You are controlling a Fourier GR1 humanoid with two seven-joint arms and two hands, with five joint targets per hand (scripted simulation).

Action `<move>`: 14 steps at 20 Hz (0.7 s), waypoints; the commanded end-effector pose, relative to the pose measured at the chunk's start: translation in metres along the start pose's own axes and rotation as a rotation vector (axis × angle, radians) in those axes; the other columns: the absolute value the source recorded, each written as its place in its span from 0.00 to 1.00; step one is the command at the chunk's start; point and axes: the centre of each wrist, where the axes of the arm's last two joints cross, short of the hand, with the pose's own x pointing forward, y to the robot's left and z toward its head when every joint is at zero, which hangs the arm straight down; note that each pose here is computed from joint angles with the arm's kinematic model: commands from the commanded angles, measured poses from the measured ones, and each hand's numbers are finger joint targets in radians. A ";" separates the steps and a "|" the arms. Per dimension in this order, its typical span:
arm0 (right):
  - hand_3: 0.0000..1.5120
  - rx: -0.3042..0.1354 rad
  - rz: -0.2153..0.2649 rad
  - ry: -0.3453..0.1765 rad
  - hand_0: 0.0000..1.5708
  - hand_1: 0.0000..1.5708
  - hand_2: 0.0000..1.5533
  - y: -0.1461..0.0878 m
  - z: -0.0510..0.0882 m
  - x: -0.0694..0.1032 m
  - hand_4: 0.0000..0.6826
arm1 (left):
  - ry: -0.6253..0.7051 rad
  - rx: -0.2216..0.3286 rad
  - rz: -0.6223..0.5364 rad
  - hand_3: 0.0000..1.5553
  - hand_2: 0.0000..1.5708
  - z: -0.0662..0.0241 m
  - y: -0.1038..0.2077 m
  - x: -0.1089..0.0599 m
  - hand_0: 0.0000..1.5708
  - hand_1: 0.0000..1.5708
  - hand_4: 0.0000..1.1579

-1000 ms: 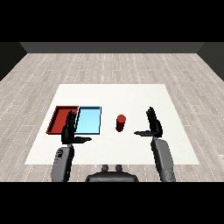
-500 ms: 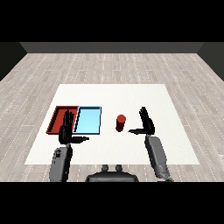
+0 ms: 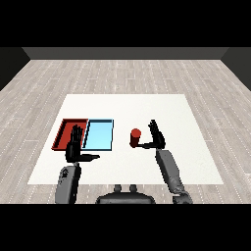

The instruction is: Pick the red can and put it in the red box

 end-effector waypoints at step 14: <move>0.00 0.015 -0.077 0.073 0.00 0.00 0.00 0.027 -0.004 -0.026 0.00 | -0.018 0.014 0.009 0.00 0.00 -0.0258 -0.006 0.014 0.00 0.00 0.00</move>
